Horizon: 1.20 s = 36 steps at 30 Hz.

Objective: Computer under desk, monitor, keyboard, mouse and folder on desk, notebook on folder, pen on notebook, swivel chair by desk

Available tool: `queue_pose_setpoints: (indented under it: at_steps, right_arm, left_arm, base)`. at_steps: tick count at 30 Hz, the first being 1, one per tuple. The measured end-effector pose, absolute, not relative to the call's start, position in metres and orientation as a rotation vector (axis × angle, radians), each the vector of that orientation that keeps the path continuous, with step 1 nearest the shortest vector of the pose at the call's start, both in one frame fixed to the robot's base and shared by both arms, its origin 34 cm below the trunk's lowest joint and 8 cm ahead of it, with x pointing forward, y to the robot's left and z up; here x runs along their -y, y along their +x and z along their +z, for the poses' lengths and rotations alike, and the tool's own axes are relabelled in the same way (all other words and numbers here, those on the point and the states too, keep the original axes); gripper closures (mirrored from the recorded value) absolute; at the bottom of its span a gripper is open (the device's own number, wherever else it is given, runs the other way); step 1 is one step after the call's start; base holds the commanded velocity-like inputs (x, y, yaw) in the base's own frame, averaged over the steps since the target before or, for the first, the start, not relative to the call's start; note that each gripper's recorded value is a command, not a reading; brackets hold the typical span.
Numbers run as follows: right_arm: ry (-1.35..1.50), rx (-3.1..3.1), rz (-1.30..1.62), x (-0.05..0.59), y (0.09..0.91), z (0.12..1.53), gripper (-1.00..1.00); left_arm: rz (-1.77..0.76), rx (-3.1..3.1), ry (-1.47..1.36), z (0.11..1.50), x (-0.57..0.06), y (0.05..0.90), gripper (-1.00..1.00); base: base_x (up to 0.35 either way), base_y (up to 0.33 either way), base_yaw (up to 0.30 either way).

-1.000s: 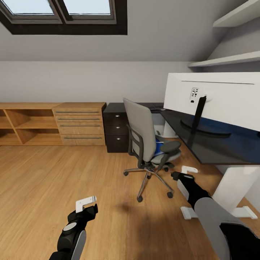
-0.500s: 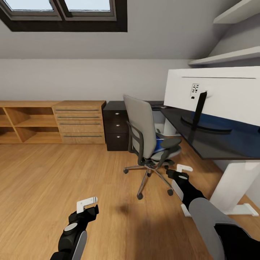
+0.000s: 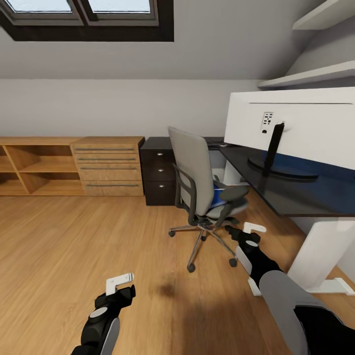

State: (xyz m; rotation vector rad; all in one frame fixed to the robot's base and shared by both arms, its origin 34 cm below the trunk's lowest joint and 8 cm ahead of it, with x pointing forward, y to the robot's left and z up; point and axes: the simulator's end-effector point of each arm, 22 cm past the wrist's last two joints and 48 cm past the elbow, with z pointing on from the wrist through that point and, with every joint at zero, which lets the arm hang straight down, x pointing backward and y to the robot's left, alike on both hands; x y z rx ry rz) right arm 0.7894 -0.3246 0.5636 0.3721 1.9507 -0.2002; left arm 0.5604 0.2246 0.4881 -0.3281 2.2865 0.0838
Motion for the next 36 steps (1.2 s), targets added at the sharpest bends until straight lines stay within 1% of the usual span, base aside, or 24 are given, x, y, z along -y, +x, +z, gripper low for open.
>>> queue_pose_setpoints:
  at_steps: [9, 16, 23, 33, 36]
  right_arm:
    - [0.376, -1.948, -0.212, 0.333, 0.789, 0.564, -1.0]
    - [0.388, -1.901, -0.228, 0.343, 0.789, 0.57, -1.0]
    - [0.392, -1.9, -0.241, 0.348, 0.785, 0.564, -1.0]
    - [0.395, -1.902, -0.24, 0.348, 0.784, 0.563, -1.0]
    - [0.39, -1.903, -0.234, 0.344, 0.785, 0.562, -1.0]
  left_arm:
    - [0.085, -2.308, -0.32, 0.479, -0.222, 0.557, -1.0]
    - [0.085, -2.31, -0.318, 0.478, -0.222, 0.556, -1.0]
    - [0.085, -2.31, -0.318, 0.478, -0.222, 0.557, -1.0]
    - [0.083, -2.31, -0.32, 0.478, -0.222, 0.556, -1.0]
    - [0.082, -2.314, -0.318, 0.477, -0.222, 0.556, -1.0]
  base:
    - [0.227, 0.0, 0.0]
    - [0.242, -0.098, 0.0]
    - [0.099, -0.06, 0.0]
    - [0.226, -0.054, 0.0]
    - [0.108, -0.001, 0.051]
